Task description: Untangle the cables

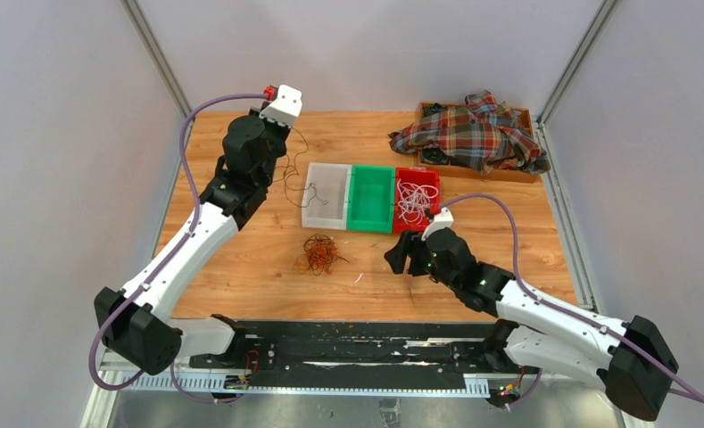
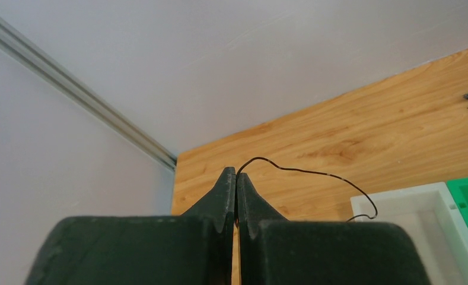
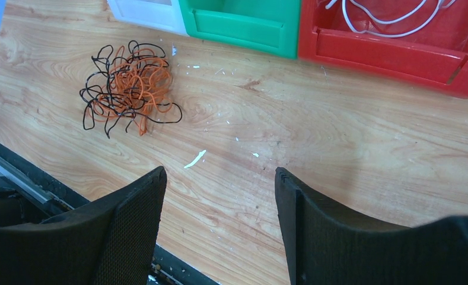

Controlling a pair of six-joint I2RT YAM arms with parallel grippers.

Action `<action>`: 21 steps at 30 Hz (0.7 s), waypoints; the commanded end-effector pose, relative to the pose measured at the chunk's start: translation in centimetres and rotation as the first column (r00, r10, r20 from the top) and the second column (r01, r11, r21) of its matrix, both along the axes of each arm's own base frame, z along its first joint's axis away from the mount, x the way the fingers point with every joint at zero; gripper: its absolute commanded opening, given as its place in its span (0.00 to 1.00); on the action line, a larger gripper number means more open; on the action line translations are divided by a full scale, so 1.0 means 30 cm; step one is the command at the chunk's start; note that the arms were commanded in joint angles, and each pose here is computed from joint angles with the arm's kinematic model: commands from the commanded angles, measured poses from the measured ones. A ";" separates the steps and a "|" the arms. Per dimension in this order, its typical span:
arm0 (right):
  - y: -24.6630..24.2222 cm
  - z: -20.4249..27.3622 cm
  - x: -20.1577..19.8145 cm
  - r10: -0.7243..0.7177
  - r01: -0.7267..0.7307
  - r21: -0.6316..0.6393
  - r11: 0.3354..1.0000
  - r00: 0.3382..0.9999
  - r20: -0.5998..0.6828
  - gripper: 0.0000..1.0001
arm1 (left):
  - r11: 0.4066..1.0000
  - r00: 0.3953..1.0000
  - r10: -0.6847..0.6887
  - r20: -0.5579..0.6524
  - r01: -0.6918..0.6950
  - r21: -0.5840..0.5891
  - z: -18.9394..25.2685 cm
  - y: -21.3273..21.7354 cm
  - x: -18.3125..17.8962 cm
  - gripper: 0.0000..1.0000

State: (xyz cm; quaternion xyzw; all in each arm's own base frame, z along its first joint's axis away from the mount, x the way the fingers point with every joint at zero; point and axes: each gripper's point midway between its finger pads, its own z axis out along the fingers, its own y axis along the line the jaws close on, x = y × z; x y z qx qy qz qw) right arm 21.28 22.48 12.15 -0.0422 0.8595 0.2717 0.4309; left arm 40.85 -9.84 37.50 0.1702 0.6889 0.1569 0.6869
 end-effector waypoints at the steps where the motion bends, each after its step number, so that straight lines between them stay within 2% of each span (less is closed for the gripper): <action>1: -0.003 -0.005 0.012 -0.019 0.019 0.022 1.000 1.000 -0.002 0.67 | 0.998 1.000 -0.004 0.015 0.005 -0.063 0.028 -0.003 -0.008 0.00; 4: -0.006 -0.003 0.011 -0.021 0.021 0.022 1.000 1.000 0.001 0.67 | 0.996 0.998 -0.067 0.009 0.068 -0.061 0.027 -0.043 -0.004 0.00; 10: -0.012 -0.003 0.014 -0.028 0.028 0.015 1.000 1.000 0.005 0.67 | 0.965 0.966 -0.257 -0.007 0.256 -0.055 0.013 -0.212 -0.013 0.00; 16: -0.028 -0.004 0.009 -0.044 0.044 0.024 0.999 0.999 0.012 0.67 | 0.950 0.949 -0.311 -0.055 0.308 -0.045 -0.046 -0.321 0.036 0.00; 21: -0.045 -0.008 0.003 -0.059 0.059 0.034 0.998 0.998 0.012 0.67 | 0.938 0.938 -0.343 -0.054 0.338 -0.078 -0.032 -0.403 0.087 0.00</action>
